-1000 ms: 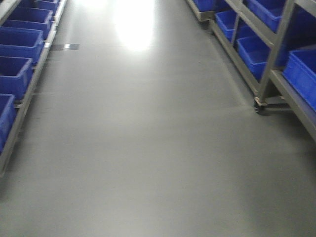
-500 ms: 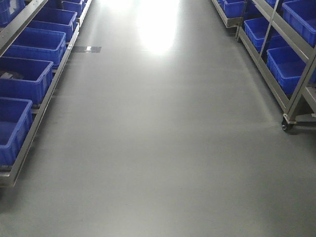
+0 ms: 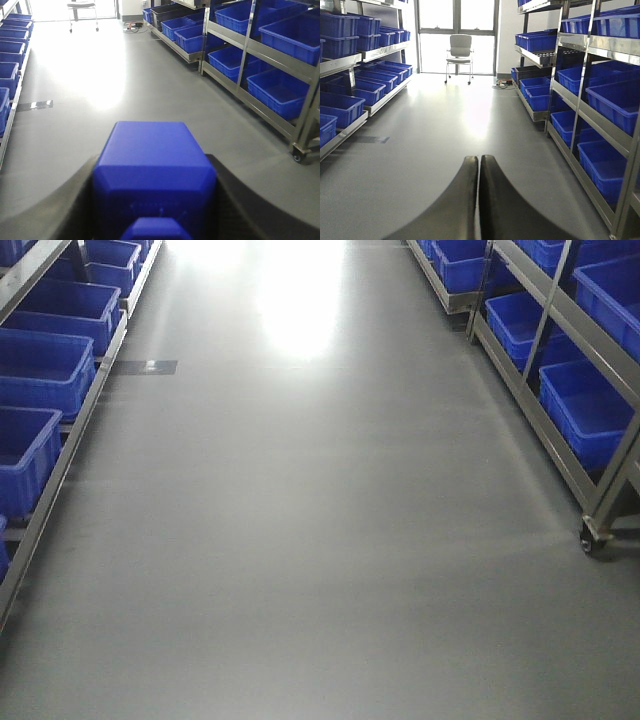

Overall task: Pour parts from conveyor to right shelf
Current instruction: 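Drive down the shelf aisle toward the bins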

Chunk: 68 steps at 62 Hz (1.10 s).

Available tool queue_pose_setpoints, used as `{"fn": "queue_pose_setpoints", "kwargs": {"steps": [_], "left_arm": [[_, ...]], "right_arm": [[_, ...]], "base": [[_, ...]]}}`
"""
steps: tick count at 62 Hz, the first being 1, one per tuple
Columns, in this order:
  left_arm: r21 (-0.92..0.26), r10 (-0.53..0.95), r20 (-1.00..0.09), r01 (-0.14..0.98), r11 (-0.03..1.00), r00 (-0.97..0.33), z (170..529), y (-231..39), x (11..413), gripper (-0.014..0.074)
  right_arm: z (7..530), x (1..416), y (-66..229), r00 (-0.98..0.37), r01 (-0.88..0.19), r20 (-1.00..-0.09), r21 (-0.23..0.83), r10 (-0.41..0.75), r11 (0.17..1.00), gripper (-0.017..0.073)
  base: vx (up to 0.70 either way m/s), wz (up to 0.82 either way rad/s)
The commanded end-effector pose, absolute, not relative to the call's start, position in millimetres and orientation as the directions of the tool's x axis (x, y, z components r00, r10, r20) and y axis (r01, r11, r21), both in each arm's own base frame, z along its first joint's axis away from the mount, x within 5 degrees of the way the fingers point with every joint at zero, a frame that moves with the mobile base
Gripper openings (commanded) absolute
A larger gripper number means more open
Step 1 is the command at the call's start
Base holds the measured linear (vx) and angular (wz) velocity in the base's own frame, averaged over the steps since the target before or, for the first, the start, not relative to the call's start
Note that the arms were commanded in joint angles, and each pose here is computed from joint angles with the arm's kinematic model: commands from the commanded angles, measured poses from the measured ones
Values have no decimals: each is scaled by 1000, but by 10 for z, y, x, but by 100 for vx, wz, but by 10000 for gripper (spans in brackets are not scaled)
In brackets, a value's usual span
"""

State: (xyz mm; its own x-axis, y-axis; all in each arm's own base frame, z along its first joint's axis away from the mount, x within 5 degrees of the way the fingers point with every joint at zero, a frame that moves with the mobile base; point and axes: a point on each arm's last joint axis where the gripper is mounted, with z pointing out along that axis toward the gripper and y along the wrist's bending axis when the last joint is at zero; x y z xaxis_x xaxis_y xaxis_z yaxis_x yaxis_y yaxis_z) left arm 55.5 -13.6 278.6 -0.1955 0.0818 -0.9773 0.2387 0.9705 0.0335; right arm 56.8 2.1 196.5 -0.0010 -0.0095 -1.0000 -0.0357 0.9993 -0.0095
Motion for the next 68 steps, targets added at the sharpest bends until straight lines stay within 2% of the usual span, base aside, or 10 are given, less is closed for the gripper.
{"fn": "queue_pose_setpoints", "kwargs": {"steps": [1,68], "left_arm": [[29,54,-994,238,971,-99,2943,-139,561,-6],[29,54,-993,238,971,-100,2942,-139,561,-6]], "right_arm": [[1991,561,16,74,-27,-997,-17,-15,999,-9],[1991,561,16,74,-27,-997,-17,-15,999,-9]], "base": [[61,-4],[69,2]]}}
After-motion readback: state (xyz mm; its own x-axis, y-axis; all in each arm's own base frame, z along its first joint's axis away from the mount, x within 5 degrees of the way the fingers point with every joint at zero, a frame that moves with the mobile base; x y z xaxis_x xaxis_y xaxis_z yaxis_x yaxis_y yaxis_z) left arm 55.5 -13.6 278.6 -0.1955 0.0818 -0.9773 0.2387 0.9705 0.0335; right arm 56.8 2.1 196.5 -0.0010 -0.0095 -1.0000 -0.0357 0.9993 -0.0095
